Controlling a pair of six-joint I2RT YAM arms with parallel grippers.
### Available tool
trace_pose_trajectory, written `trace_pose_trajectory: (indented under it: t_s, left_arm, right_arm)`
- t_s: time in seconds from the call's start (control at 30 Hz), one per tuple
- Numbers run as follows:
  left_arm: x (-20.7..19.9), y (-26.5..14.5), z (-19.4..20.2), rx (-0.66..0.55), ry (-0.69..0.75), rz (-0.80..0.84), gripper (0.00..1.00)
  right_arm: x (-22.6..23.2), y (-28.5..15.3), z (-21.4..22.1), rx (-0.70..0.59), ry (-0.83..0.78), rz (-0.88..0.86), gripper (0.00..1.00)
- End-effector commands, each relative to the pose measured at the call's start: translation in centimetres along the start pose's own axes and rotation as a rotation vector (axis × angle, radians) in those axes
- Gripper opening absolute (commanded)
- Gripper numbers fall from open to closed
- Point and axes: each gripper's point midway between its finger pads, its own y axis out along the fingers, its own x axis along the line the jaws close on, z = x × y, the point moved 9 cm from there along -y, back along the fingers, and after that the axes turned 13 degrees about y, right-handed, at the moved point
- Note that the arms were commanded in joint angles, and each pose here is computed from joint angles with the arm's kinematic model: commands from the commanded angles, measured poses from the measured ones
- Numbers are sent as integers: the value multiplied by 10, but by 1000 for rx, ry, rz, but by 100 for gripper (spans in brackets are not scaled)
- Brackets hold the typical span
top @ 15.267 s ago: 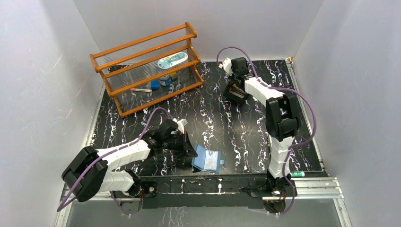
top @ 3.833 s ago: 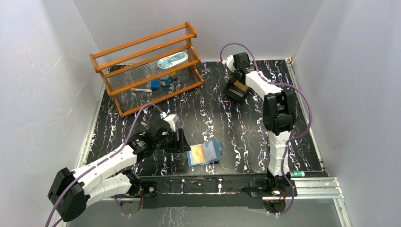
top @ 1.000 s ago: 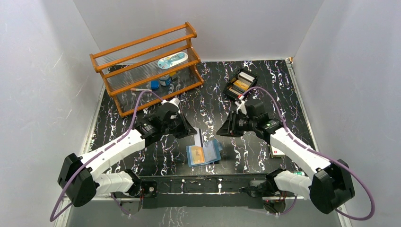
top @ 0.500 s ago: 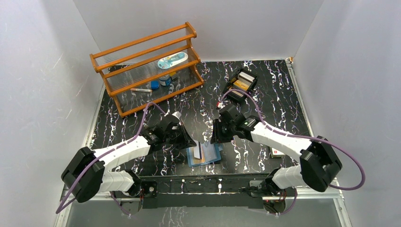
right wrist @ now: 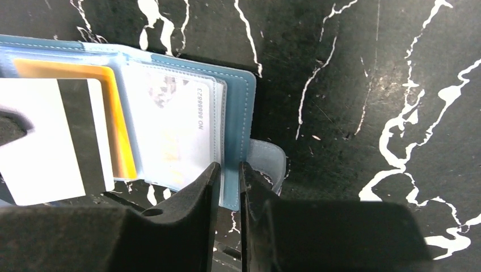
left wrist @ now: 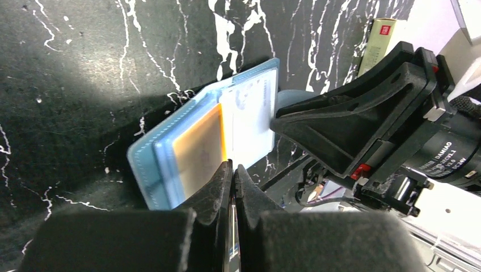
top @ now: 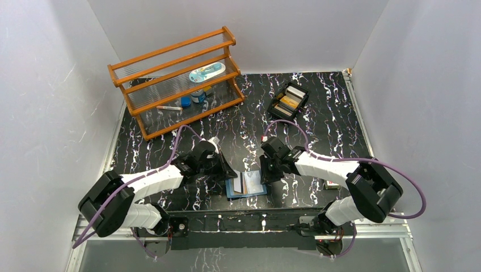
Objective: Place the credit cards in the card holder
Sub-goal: Insert the credit card into the card holder.
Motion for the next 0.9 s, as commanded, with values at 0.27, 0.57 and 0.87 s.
trace_pose_trajectory:
  t_s: [0.27, 0.57, 0.87]
  left_arm:
    - [7, 11, 4, -21, -11, 54, 0]
    - [12, 16, 4, -30, -27, 26, 0]
    - [8, 11, 2, -43, -19, 42, 0]
  right_arm:
    - [-10, 11, 10, -30, 59, -20, 22]
    - [-16, 11, 17, -30, 85, -21, 22]
    - [-18, 11, 19, -28, 94, -21, 22]
